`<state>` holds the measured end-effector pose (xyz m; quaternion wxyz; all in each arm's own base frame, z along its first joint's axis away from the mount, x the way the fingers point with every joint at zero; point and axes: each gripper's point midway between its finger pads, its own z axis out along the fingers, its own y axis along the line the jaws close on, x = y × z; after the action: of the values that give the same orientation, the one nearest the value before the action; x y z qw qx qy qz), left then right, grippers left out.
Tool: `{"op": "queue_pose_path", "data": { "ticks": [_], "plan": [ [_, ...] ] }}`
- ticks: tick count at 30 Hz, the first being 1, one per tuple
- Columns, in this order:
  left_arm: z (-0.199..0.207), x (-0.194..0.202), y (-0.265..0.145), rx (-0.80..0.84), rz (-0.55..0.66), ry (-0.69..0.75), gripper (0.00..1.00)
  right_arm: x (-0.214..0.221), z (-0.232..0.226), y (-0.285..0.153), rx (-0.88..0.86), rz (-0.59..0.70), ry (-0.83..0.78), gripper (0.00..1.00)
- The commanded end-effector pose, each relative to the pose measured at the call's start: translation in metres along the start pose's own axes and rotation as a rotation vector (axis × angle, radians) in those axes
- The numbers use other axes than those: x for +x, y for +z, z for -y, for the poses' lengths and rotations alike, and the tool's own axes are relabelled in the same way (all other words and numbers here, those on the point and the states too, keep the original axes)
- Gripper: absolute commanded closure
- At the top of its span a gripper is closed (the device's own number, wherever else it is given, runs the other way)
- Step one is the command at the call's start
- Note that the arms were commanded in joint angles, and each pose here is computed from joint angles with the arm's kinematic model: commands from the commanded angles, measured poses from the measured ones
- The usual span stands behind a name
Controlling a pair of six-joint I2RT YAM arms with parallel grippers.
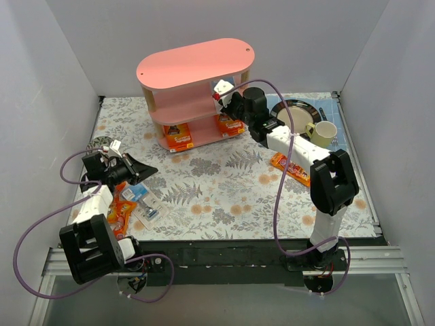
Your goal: Place and organize the shaving razors onto the shelf
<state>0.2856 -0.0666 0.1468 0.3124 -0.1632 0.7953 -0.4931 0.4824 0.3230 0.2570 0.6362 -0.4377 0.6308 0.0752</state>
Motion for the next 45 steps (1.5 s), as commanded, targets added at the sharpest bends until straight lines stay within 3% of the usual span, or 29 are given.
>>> {"op": "queue_pose_path", "data": {
  "ticks": [1, 18, 32, 41, 44, 45],
  "plan": [
    [0.006, 0.000, -0.004, 0.018, 0.017, 0.038, 1.00, -0.041, 0.025, 0.005, 0.085, 0.128, -0.046, 0.99],
    [0.001, -0.005, 0.000, 0.006, 0.016, 0.031, 1.00, -0.013, 0.015, 0.024, 0.087, 0.067, -0.066, 0.99],
    [-0.001, -0.001, -0.001, 0.005, 0.017, 0.028, 1.00, 0.010, 0.037, 0.034, 0.213, -0.003, -0.115, 0.99],
    [0.004, -0.003, -0.002, 0.015, 0.016, 0.032, 1.00, -0.019, 0.034, 0.016, 0.185, 0.050, -0.078, 0.99],
    [0.009, -0.007, -0.002, 0.027, 0.015, 0.039, 0.92, -0.042, 0.031, -0.010, 0.170, 0.084, -0.077, 0.99],
    [0.008, -0.008, -0.002, 0.027, 0.012, 0.031, 0.83, -0.043, 0.028, -0.017, 0.163, 0.081, -0.079, 0.99]
  ]
}}
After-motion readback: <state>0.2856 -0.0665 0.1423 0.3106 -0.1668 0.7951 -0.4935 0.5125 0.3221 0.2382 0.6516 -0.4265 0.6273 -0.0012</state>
